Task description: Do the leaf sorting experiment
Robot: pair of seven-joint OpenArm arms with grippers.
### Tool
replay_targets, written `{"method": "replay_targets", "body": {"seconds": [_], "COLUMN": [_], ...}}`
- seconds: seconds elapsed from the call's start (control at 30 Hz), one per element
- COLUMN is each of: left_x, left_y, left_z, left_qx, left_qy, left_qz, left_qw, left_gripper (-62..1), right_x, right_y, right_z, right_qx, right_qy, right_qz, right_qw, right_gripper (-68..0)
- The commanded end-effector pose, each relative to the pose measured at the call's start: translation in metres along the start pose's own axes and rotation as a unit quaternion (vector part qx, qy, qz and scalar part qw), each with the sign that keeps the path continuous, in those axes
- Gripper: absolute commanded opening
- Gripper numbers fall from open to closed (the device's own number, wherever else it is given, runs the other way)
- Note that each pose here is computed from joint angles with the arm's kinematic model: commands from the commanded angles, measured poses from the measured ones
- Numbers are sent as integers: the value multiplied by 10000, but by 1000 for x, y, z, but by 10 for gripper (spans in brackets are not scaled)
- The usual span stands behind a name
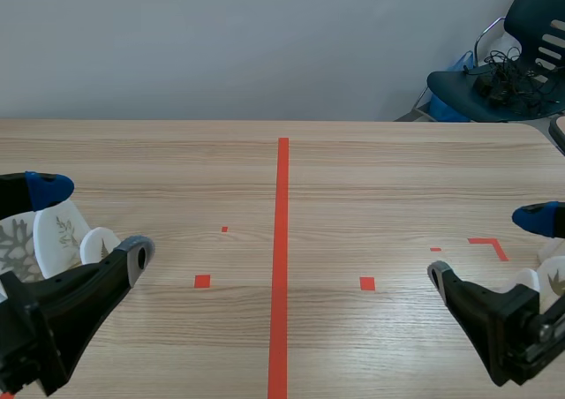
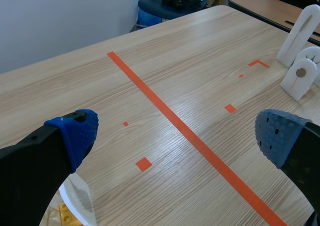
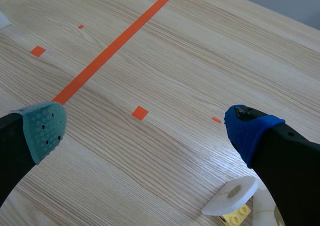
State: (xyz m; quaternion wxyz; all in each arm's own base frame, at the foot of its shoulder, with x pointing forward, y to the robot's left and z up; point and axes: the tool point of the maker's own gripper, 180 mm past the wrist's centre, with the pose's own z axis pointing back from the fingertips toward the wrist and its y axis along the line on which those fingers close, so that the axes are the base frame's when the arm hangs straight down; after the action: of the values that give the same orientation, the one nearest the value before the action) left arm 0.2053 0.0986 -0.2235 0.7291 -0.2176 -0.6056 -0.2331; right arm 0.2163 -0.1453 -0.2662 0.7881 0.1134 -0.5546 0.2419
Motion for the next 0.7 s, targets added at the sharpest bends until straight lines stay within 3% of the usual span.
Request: {"method": "replay_targets", "body": {"seconds": [0.0,0.67], "left_x": [8,7], "left_y": [-4,-4], "left_z": [-1,-1], "left_qx": [-48,-57], "left_qy": [-150,-144], "left_qz": [25,29], "left_qw": [9999,9999], "left_gripper": [14,14], "right_x": [14,11], "right_y": [-3,-6], "right_z": [-1,-4], "right_qx": [-32,-62], "right_qy": [-235,-86], "right_qz": [69,108], "right_qw": [9997,9999], "right_gripper": [4,4]}}
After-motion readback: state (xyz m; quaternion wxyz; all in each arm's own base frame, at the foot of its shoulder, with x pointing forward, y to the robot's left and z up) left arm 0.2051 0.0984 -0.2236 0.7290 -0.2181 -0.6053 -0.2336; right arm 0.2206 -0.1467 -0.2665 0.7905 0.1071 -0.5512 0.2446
